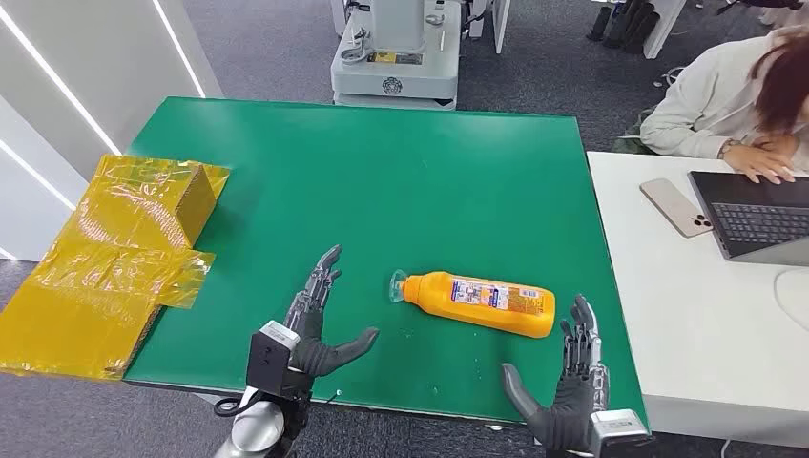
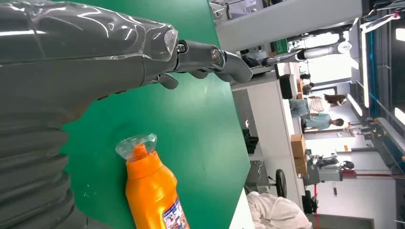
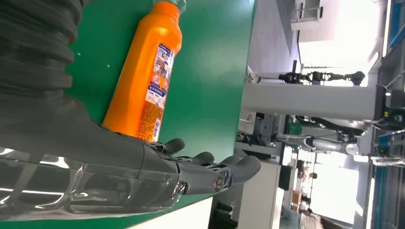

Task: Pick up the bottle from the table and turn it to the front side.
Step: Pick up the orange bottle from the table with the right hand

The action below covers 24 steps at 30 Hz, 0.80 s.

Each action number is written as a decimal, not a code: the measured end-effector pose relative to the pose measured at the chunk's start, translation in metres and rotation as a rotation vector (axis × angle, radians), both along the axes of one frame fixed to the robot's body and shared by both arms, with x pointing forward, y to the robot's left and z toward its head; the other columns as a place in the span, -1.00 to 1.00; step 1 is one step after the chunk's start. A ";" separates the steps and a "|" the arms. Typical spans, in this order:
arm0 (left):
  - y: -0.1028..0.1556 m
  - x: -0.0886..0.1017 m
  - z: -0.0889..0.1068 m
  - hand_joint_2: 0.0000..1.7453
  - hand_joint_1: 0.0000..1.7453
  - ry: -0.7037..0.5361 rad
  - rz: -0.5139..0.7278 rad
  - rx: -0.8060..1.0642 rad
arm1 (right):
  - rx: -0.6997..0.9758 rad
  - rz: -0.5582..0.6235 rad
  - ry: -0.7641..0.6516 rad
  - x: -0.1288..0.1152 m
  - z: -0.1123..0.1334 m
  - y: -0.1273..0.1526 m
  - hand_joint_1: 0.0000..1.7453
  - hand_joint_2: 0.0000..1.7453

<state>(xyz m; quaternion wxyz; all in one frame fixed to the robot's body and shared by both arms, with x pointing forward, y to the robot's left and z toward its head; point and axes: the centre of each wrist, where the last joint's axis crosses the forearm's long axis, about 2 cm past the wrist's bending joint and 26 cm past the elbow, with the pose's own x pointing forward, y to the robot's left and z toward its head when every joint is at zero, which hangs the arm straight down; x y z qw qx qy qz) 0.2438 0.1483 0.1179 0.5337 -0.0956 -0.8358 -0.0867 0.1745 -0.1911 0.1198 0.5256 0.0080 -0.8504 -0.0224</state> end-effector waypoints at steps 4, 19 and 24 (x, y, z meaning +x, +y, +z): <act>0.000 -0.006 0.001 1.00 -1.00 -0.003 0.007 -0.009 | -0.007 0.017 0.001 -0.001 -0.002 0.001 -1.00 1.00; 0.001 -0.011 0.002 1.00 -1.00 -0.006 0.019 -0.008 | -0.009 0.022 0.004 -0.002 -0.003 0.003 -1.00 1.00; 0.001 -0.011 0.003 1.00 -1.00 -0.006 0.019 -0.006 | -0.020 0.025 0.011 -0.002 -0.003 0.003 -1.00 1.00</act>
